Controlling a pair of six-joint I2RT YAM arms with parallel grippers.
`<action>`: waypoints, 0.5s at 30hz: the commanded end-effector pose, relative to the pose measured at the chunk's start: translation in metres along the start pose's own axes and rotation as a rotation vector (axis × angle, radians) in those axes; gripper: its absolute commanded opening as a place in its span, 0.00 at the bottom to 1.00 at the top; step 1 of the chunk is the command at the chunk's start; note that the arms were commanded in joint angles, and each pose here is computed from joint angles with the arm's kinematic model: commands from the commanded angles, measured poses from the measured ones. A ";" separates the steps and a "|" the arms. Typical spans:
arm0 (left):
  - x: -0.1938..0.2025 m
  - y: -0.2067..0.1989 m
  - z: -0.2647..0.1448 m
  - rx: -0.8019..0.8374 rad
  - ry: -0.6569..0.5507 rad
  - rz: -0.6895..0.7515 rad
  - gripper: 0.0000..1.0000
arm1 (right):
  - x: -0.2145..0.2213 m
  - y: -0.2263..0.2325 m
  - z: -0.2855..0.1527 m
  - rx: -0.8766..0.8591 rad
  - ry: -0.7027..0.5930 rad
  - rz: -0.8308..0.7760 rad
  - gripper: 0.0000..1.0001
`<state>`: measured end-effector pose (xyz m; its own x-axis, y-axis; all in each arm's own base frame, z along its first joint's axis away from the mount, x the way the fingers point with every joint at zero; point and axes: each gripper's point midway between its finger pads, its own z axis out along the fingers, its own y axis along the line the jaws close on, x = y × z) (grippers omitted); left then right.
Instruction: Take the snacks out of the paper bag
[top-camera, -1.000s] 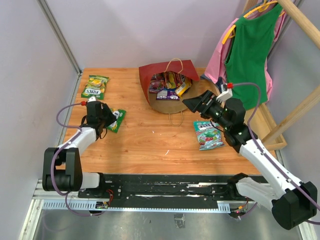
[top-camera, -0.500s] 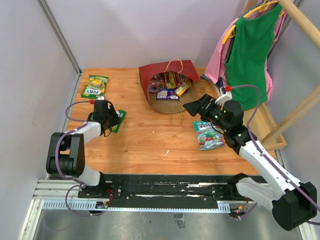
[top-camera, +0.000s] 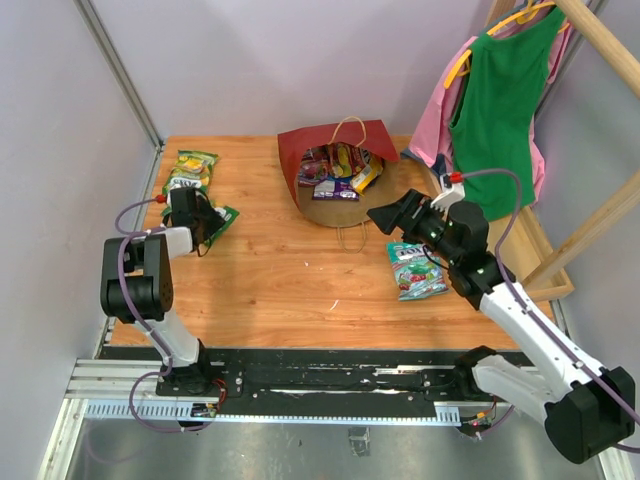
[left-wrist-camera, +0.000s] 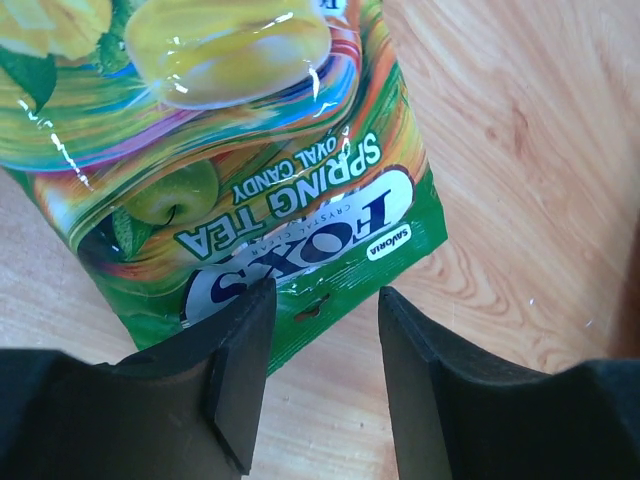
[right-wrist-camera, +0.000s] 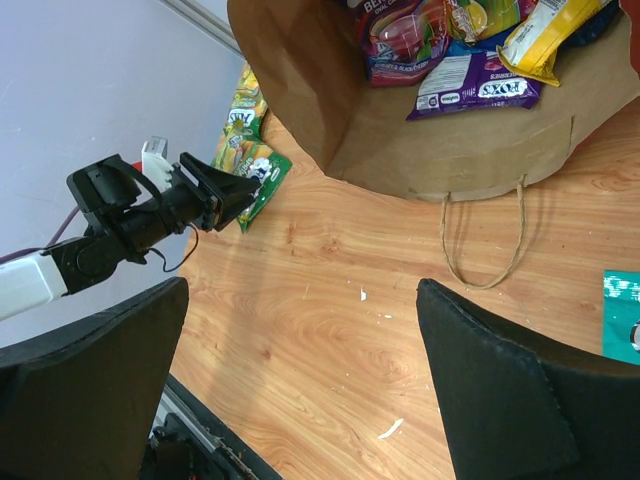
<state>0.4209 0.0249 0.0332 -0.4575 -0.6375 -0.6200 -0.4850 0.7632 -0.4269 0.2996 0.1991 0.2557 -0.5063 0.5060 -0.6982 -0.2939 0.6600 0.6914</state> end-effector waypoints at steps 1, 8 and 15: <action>0.003 0.017 0.012 -0.062 0.009 -0.108 0.51 | -0.003 -0.005 -0.007 0.021 -0.022 -0.040 0.99; -0.015 0.039 0.017 -0.133 -0.047 -0.223 0.51 | -0.008 -0.007 -0.015 0.033 -0.047 -0.071 0.99; -0.030 0.063 0.006 -0.183 -0.089 -0.255 0.52 | -0.006 -0.010 -0.020 0.037 -0.049 -0.082 0.99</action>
<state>0.4294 0.0716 0.0340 -0.2580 -0.7807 -0.5692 -0.6276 0.5833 -0.5156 0.2889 0.1869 0.2633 -0.4600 0.4870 -0.7425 -0.3139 0.6930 0.6490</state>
